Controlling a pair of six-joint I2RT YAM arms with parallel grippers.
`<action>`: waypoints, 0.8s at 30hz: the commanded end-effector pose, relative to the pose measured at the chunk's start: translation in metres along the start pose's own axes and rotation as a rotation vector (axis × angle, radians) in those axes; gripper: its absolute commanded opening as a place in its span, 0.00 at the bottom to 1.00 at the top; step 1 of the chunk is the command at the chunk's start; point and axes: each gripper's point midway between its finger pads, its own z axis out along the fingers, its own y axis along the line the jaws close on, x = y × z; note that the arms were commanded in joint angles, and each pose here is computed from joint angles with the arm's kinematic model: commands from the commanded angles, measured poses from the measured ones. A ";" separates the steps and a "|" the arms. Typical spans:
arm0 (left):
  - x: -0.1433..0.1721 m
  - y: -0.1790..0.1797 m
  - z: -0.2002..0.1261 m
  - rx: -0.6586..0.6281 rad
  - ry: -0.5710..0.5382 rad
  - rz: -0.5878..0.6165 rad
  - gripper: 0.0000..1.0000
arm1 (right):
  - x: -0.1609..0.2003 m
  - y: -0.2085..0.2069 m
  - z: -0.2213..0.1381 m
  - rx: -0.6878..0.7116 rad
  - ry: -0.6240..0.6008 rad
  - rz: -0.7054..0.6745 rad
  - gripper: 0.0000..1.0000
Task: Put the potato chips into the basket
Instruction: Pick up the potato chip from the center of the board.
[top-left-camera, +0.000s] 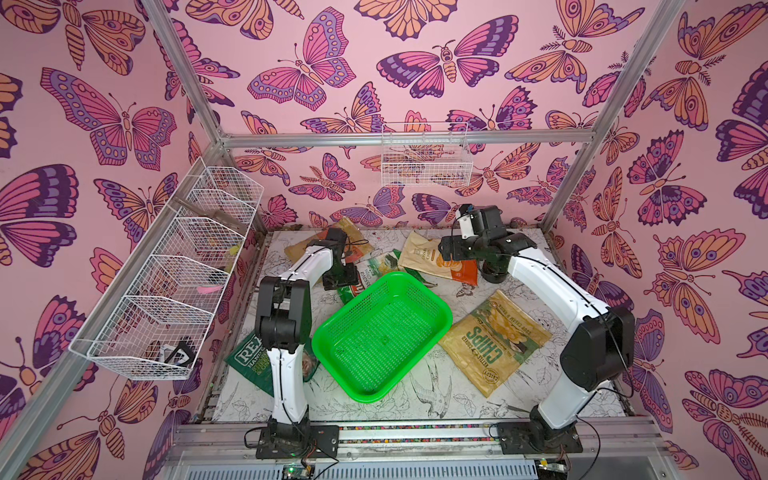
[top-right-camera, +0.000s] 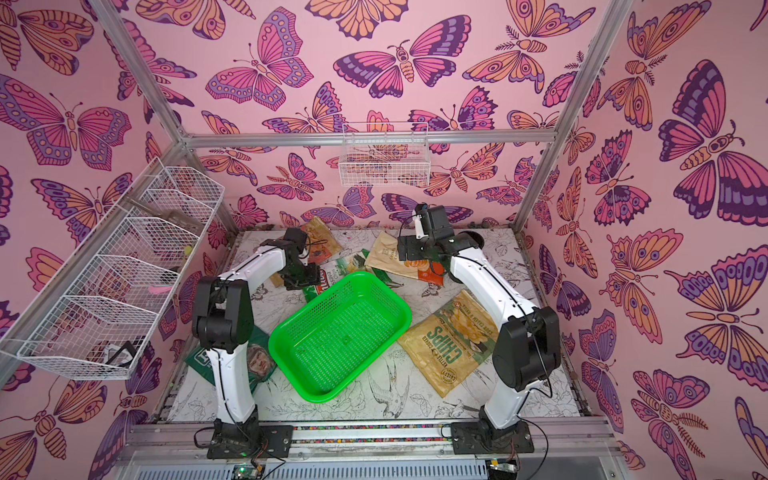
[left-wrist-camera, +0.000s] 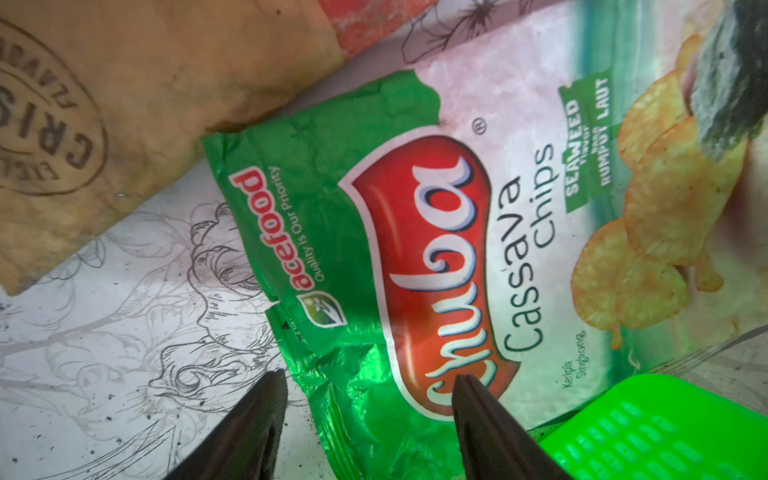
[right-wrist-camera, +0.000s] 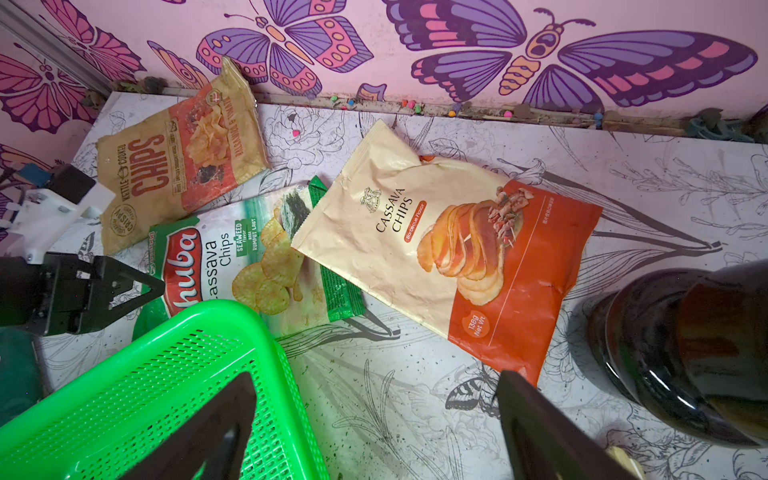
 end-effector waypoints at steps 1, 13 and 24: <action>0.008 0.000 0.009 0.009 0.048 0.004 0.68 | 0.004 -0.002 0.001 0.020 0.022 -0.022 0.94; 0.019 0.005 0.030 -0.009 0.103 0.010 0.40 | 0.004 0.000 0.004 0.013 0.023 -0.023 0.94; 0.005 0.013 0.008 -0.071 0.023 0.025 0.54 | 0.005 0.001 0.008 0.001 0.031 -0.009 0.94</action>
